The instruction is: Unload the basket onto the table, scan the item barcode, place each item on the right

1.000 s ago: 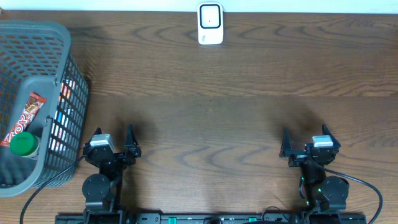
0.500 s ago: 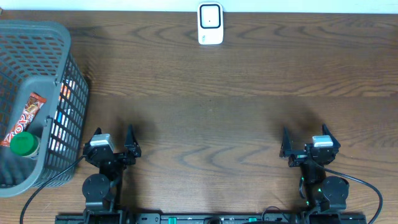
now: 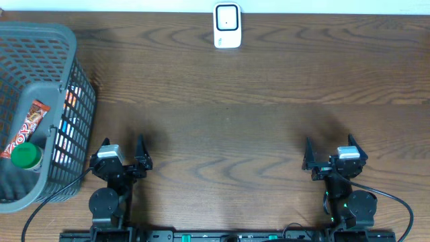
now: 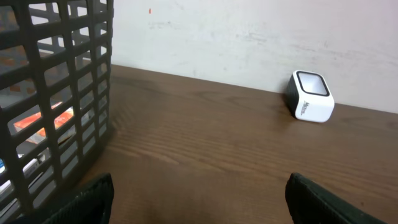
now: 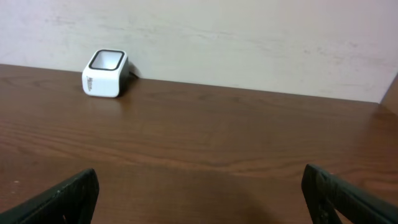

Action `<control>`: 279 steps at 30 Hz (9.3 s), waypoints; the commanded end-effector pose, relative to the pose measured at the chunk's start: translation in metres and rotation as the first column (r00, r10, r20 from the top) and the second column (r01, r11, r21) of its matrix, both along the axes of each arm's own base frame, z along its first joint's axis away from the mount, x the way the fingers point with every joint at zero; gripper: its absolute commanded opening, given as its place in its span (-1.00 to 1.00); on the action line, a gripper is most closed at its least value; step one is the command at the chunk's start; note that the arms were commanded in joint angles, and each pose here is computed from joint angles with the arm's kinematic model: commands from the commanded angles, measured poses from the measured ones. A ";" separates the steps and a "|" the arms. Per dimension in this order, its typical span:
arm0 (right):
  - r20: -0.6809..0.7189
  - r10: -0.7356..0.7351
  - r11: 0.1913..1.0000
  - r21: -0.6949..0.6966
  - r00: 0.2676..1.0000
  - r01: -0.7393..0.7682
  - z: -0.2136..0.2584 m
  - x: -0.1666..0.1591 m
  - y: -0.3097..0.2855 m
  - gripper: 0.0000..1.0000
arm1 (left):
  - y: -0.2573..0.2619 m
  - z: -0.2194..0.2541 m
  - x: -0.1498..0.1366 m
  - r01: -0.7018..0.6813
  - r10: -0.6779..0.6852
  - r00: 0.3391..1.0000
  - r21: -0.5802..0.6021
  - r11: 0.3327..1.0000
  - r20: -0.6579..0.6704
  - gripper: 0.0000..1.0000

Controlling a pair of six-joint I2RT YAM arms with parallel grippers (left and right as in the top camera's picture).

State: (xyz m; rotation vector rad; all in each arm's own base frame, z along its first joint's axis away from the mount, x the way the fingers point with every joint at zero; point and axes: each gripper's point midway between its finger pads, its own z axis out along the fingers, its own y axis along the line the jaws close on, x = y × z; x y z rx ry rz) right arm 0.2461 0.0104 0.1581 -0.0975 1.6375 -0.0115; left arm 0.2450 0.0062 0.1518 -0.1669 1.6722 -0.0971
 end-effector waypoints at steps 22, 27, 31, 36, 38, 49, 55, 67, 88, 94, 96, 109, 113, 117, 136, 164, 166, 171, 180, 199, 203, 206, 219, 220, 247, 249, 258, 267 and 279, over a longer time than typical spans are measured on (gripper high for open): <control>-0.009 -0.010 1.000 0.012 1.000 0.010 -0.002 0.000 -0.002 0.98 | -0.058 0.139 -0.006 0.348 -0.342 0.904 -0.020 0.937 -0.256 0.73; -0.008 -0.010 1.000 0.012 1.000 0.010 -0.002 0.000 -0.002 0.98 | -0.079 0.160 -0.010 0.436 -0.454 0.850 -0.127 0.891 -0.266 0.73; -0.008 -0.010 1.000 0.012 1.000 0.010 -0.002 0.000 -0.002 0.98 | -0.072 0.180 -0.012 0.400 -0.420 0.860 -0.128 0.907 -0.290 0.73; -0.008 -0.010 1.000 0.012 1.000 0.010 -0.002 0.000 -0.002 0.99 | -0.047 0.232 -0.004 0.281 -0.300 0.890 -0.103 0.954 -0.344 0.73; -0.009 -0.010 1.000 0.012 1.000 0.010 -0.002 0.000 -0.002 0.98 | -0.024 0.251 0.001 0.166 -0.178 0.901 -0.065 0.984 -0.397 0.73; -0.009 -0.010 1.000 0.012 1.000 0.010 -0.002 0.000 -0.002 0.99 | 0.138 0.254 0.005 -0.652 0.490 0.631 -0.068 0.755 -0.602 0.73; -0.008 -0.010 1.000 0.012 1.000 0.010 -0.002 0.000 -0.002 0.99 | 0.197 0.200 -0.018 -0.855 0.558 0.410 -0.091 0.511 -0.722 0.73; -0.009 -0.010 1.000 0.012 1.000 0.010 -0.002 0.000 -0.002 0.99 | 0.244 0.091 -0.036 -0.954 0.537 0.214 -0.056 0.295 -0.816 0.72; -0.009 -0.010 1.000 0.012 1.000 0.010 -0.002 0.000 -0.002 0.98 | 0.278 -0.025 -0.029 -0.958 0.459 0.046 0.091 0.271 -0.887 0.73; -0.008 -0.010 1.000 0.012 1.000 0.010 -0.002 0.000 -0.002 0.99 | 0.282 -0.039 -0.024 -0.957 0.447 0.035 0.099 0.273 -0.894 0.74; -0.009 -0.010 1.000 0.012 1.000 0.010 -0.002 0.000 -0.002 0.99 | 0.283 -0.042 -0.023 -0.957 0.444 0.032 0.102 0.273 -0.895 0.73; -0.008 -0.010 1.000 0.012 1.000 0.010 -0.002 0.000 -0.002 0.99 | 0.286 -0.062 -0.019 -0.954 0.419 0.011 0.115 0.276 -0.908 0.73; -0.009 -0.010 1.000 0.012 1.000 0.010 -0.002 0.000 -0.002 0.99 | 0.286 -0.071 -0.019 -0.953 0.407 0.000 0.124 0.278 -0.914 0.73; -0.009 -0.010 1.000 0.012 1.000 0.010 -0.002 0.000 -0.002 0.99 | 0.288 -0.077 -0.016 -0.953 0.401 0.002 0.120 0.280 -0.916 0.73; -0.008 -0.010 1.000 0.012 1.000 0.010 -0.002 0.000 -0.002 0.99 | 0.283 -0.116 -0.014 -0.956 0.365 -0.004 0.110 0.271 -0.931 0.66; -0.009 -0.010 1.000 0.012 1.000 0.010 -0.002 0.000 -0.002 0.98 | 0.124 0.207 0.024 -0.368 0.216 0.927 -0.623 0.690 -0.308 0.22; -0.008 -0.010 1.000 0.012 1.000 0.010 -0.002 0.000 -0.002 0.98 | 0.089 0.227 0.022 -0.244 0.112 0.965 -0.649 0.721 -0.239 0.25; -0.009 -0.010 1.000 0.012 1.000 0.010 -0.002 0.000 -0.002 0.99 | 0.018 0.240 0.023 -0.040 -0.117 0.975 -0.660 0.750 -0.191 0.29; -0.008 -0.010 1.000 0.012 1.000 0.010 -0.002 0.000 -0.002 0.99 | -0.081 0.142 0.060 0.070 -0.373 0.800 -0.545 0.835 -0.470 0.30; -0.009 -0.010 1.000 0.012 1.000 0.010 -0.002 0.000 -0.002 0.98 | -0.138 -0.090 0.103 -0.473 0.024 0.420 -0.197 0.859 -0.907 0.31; -0.008 -0.010 1.000 0.012 1.000 0.010 -0.002 0.000 -0.002 0.99 | -0.139 -0.098 0.103 -0.647 0.102 0.418 -0.217 0.731 -0.903 0.32; -0.008 -0.010 1.000 0.012 1.000 0.010 -0.002 0.000 -0.002 0.99 | -0.136 -0.096 0.104 -0.722 0.161 0.434 -0.235 0.651 -0.887 0.31; -0.009 -0.010 1.000 0.012 1.000 0.010 -0.002 0.000 -0.002 0.99 | -0.136 -0.099 0.086 -0.741 0.179 0.376 -0.179 0.648 -0.909 0.68; -0.009 -0.010 1.000 0.012 1.000 0.011 -0.002 0.000 -0.002 0.98 | -0.136 -0.095 0.087 -0.711 0.170 0.387 -0.176 0.681 -0.906 0.69; -0.008 -0.010 1.000 0.012 1.000 0.010 -0.002 0.000 -0.002 0.99 | 0.179 0.226 0.045 -0.603 0.348 0.767 -0.419 0.678 -0.540 0.97; -0.009 -0.010 1.000 0.012 1.000 0.010 -0.002 0.000 -0.002 0.99 | 0.200 0.203 0.047 -0.615 0.285 0.757 -0.494 0.615 -0.588 0.97; -0.009 -0.010 1.000 0.012 1.000 0.010 -0.002 0.000 -0.002 0.99 | 0.248 0.123 0.041 -0.573 0.148 0.657 -0.363 0.735 -0.739 0.97; -0.008 -0.005 1.000 0.012 1.000 0.005 -0.002 0.000 -0.001 0.99 | 0.217 0.051 0.048 -0.343 0.033 0.535 -0.181 0.922 -0.844 0.97; -0.008 -0.005 1.000 0.012 1.000 0.005 -0.002 0.000 -0.001 0.99 | 0.235 -0.010 0.029 -0.334 0.201 0.343 0.081 0.939 -0.917 0.96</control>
